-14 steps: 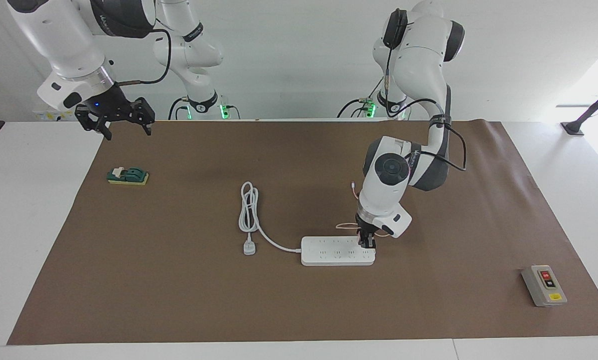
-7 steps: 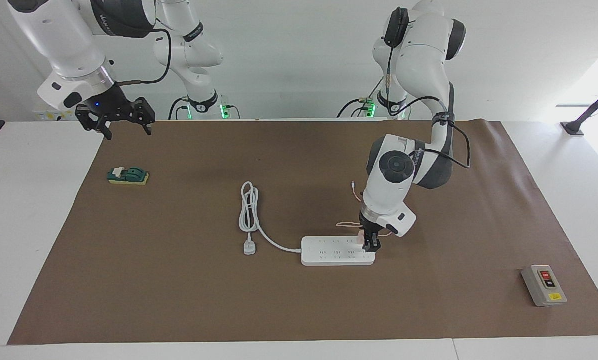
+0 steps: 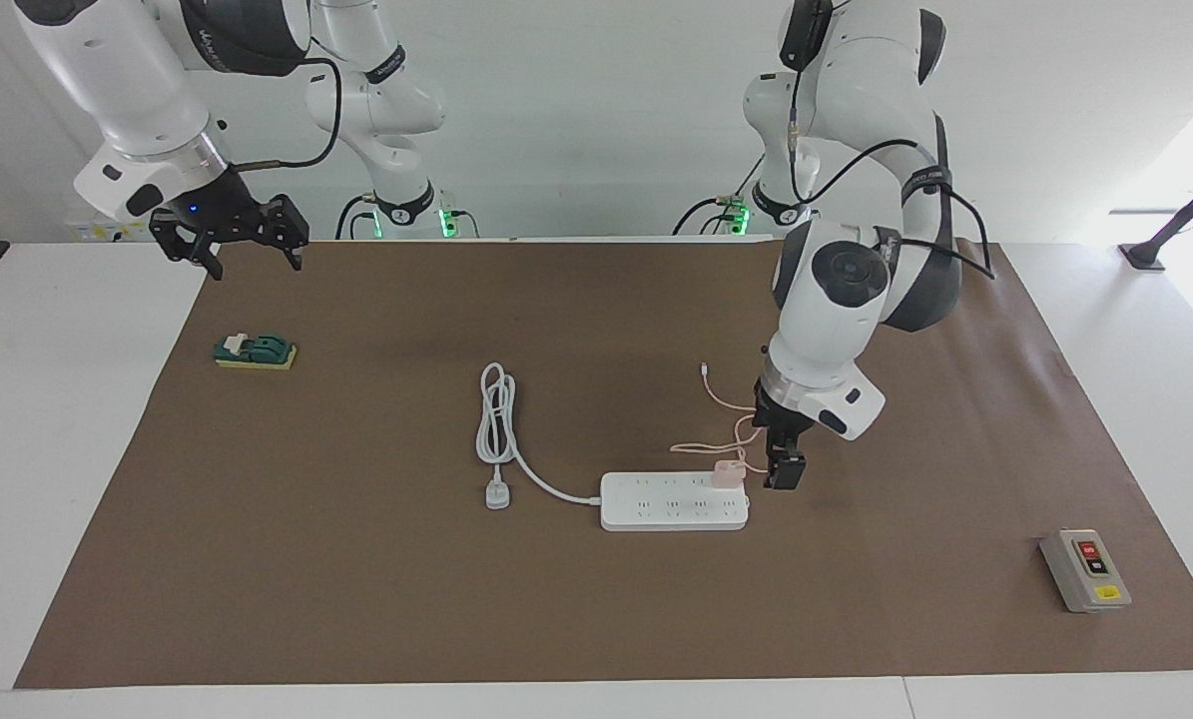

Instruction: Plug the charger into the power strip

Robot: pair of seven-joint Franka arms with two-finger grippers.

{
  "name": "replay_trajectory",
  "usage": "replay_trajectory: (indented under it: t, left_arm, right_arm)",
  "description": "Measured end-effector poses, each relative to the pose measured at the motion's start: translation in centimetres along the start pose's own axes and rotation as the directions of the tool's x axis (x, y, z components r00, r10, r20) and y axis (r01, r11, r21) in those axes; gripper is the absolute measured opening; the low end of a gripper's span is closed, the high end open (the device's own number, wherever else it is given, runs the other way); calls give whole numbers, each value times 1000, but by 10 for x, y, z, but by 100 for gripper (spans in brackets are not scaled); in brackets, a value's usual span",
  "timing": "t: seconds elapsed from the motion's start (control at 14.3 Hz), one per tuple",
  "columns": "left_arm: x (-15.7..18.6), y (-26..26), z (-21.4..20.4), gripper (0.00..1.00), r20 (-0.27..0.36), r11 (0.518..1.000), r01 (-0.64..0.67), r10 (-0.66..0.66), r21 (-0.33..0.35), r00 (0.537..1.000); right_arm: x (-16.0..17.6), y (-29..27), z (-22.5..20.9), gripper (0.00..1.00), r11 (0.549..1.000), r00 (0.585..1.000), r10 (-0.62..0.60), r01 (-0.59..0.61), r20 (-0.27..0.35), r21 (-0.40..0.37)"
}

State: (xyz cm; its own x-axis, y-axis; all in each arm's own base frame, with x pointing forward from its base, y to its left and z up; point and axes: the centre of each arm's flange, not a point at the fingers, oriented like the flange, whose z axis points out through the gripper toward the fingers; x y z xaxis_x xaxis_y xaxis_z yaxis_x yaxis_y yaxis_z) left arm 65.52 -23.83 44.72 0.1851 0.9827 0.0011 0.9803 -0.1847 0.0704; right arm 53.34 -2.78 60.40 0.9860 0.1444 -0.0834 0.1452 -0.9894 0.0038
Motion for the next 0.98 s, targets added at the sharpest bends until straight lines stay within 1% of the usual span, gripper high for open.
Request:
replay_trajectory:
  t: [0.21,0.42,0.49,0.77,0.91,0.98]
  left_arm:
    - [57,-7,-39,100,-13,986,-164,164,15,986]
    - [130,-20,-72,100,-18,947,-319,320,34,947]
    - [159,-28,-84,100,-16,922,-384,385,45,923]
    - [239,-58,-116,100,9,820,-566,568,78,823]
    - [265,-73,-134,100,12,766,-638,639,78,769]
    - [272,-79,-142,100,10,740,-668,669,76,743]
  right_arm:
    - [0,0,0,100,1000,1000,0,0,0,0]
    - [0,0,0,100,1000,1000,0,0,0,0]
    - [0,0,0,100,1000,1000,0,0,0,0]
    - [0,0,0,100,1000,1000,0,0,0,0]
    - [0,0,0,100,1000,1000,0,0,0,0]
    - [0,0,0,100,1000,1000,0,0,0,0]
